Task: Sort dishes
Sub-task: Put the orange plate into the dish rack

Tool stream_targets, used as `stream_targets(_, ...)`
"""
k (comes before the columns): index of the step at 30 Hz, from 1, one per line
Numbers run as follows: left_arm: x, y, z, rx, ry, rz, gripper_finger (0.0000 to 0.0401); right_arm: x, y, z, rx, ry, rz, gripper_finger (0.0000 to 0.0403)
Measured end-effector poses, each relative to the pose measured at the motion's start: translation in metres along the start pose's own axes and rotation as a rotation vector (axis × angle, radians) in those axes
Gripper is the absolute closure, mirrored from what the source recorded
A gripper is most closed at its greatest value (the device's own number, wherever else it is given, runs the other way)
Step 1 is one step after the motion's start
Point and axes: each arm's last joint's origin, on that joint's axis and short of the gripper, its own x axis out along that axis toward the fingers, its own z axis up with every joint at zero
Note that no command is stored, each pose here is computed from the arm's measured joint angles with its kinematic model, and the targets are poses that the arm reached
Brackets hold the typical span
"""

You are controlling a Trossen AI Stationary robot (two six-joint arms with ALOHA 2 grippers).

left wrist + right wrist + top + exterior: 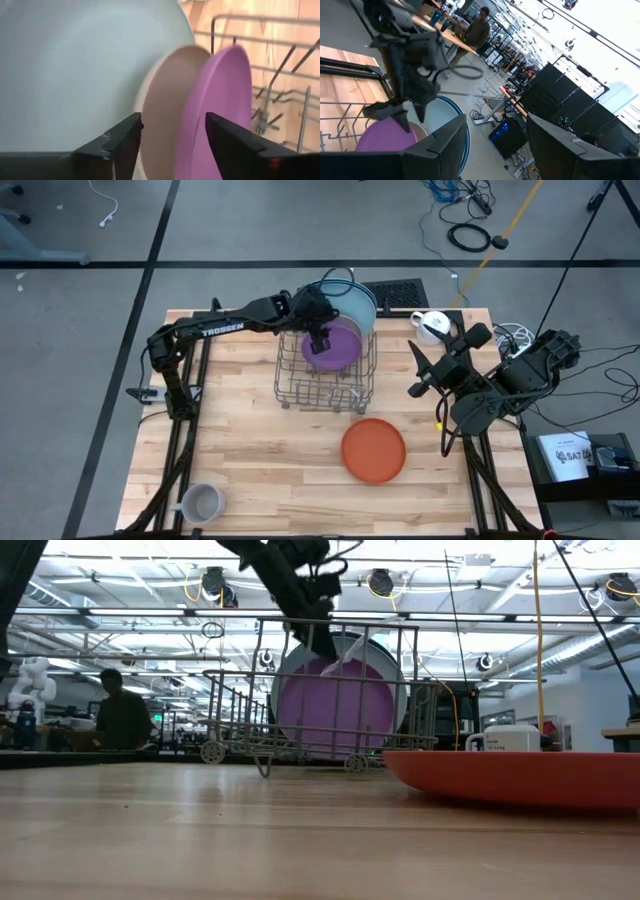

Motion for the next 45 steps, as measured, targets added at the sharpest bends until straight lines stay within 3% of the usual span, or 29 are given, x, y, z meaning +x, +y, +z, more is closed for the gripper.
stream_targets(9, -0.048, -0.005, 0.033, 0.037, -0.006, -0.011, 0.0168, 0.000, 0.000, 0.000, -0.004, 0.000, 0.000, 0.0204)
stream_targets(12, -0.071, -0.016, 0.041, 0.060, -0.056, -0.099, 0.0168, 0.000, 0.000, -0.001, -0.017, 0.003, 0.018, 0.0204)
stream_targets(15, -0.084, -0.042, 0.044, 0.099, -0.089, -0.261, 0.0168, 0.000, 0.001, -0.002, -0.029, 0.004, 0.026, 0.0204)
stream_targets(18, -0.089, -0.071, 0.044, 0.113, -0.068, -0.351, 0.0169, 0.000, 0.001, -0.002, -0.031, 0.004, 0.026, 0.0204)
stream_targets(26, -0.116, -0.140, 0.046, -0.026, -0.039, -0.577, 0.0169, 0.000, 0.001, -0.002, -0.020, 0.005, 0.026, 0.0204)
stream_targets(34, -0.120, -0.199, 0.028, -0.154, 0.035, -0.681, 0.0169, 0.000, 0.002, -0.003, 0.017, 0.011, 0.068, 0.0204)
stream_targets(39, -0.101, -0.243, -0.002, -0.302, 0.081, -0.635, 0.0169, 0.000, 0.009, -0.003, 0.099, 0.038, 0.191, 0.0204)
stream_targets(45, -0.068, -0.280, -0.053, -0.492, 0.095, -0.564, 0.0169, 0.000, 0.030, -0.004, 0.091, 0.077, 0.250, 0.0204)
